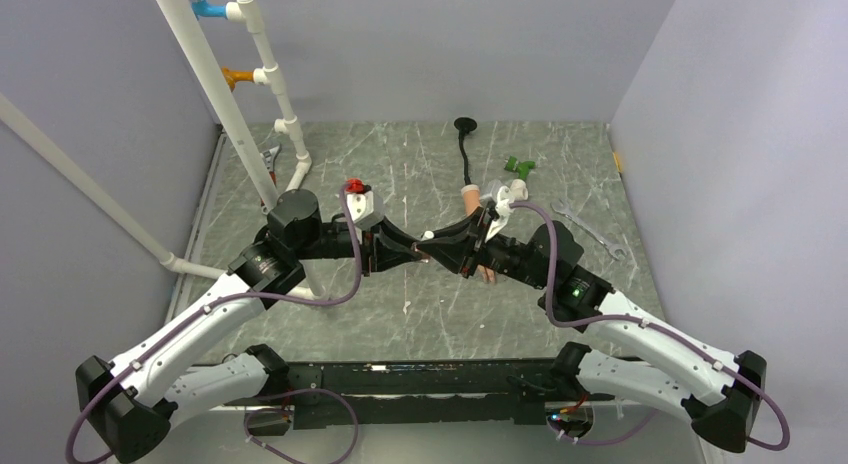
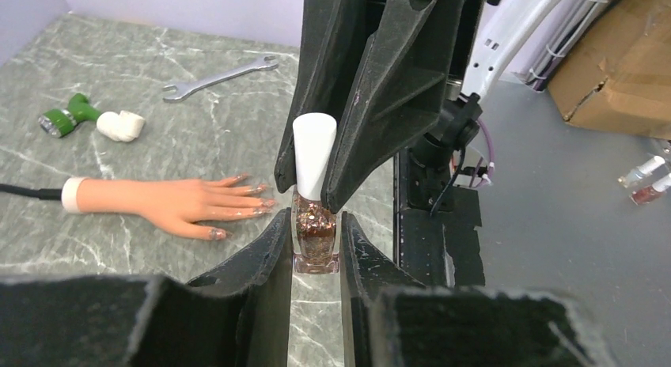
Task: Paint the nails
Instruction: Screw the nail polish bottle.
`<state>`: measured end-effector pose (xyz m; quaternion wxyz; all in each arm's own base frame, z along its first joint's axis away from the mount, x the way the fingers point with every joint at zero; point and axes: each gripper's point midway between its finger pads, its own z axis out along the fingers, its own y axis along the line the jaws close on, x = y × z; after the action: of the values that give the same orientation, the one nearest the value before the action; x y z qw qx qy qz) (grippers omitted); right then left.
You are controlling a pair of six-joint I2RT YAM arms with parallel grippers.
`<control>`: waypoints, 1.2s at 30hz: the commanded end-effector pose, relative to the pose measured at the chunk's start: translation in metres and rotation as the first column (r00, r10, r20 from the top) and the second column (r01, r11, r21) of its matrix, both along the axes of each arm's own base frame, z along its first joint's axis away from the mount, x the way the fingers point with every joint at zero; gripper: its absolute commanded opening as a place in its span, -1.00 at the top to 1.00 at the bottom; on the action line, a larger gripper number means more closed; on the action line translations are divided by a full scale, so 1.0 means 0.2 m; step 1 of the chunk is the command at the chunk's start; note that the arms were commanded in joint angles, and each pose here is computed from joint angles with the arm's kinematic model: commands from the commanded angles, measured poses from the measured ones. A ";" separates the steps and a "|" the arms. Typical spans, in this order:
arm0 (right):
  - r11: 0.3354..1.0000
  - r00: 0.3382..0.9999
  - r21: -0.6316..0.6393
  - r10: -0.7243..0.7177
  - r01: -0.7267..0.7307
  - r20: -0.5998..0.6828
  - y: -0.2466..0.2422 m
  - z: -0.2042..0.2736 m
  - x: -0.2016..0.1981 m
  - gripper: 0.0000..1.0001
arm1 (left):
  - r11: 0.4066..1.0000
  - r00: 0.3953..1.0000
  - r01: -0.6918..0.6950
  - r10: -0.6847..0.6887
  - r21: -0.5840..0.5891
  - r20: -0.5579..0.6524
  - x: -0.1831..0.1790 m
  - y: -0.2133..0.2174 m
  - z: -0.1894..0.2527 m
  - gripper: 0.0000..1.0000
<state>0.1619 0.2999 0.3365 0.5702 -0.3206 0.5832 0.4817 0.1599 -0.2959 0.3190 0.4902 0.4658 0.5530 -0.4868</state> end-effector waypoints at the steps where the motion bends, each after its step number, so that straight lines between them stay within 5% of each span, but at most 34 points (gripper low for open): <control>1: 0.996 0.993 0.007 -0.092 0.092 -0.073 0.00 0.02 0.05 1.00 | 0.992 0.991 -0.110 0.114 -0.053 0.074 0.09 0.03 0.11 1.00; 9: 0.995 0.993 -0.012 -0.097 0.097 -0.063 0.07 0.01 0.00 0.98 | 0.987 0.986 -0.154 0.157 -0.048 0.052 0.12 0.04 0.10 1.00; 15: 0.998 0.997 -0.012 -0.055 0.055 -0.057 0.09 0.07 -0.04 -0.01 | 0.989 0.988 -0.142 0.144 -0.043 0.057 0.12 0.03 0.10 1.00; 19: 0.999 0.999 -0.014 -0.030 0.030 -0.024 0.08 0.10 -0.07 -0.28 | 0.990 0.989 -0.134 0.136 -0.041 0.060 0.11 0.03 0.10 1.00; 28: 0.999 0.991 0.019 0.030 -0.033 0.129 -0.05 0.16 -0.20 -0.43 | 0.995 0.994 -0.093 0.096 -0.042 0.061 0.08 0.02 0.10 1.00; 36: 0.999 0.978 0.004 0.046 -0.048 0.203 -0.12 0.19 -0.25 -0.44 | 0.992 0.991 0.117 -0.114 -0.043 0.067 -0.07 -0.01 0.10 1.00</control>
<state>0.1163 0.2797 0.3678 0.6057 -0.3606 0.5296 0.4718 0.1611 -0.2963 0.3153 0.4845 0.4653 0.5576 -0.4876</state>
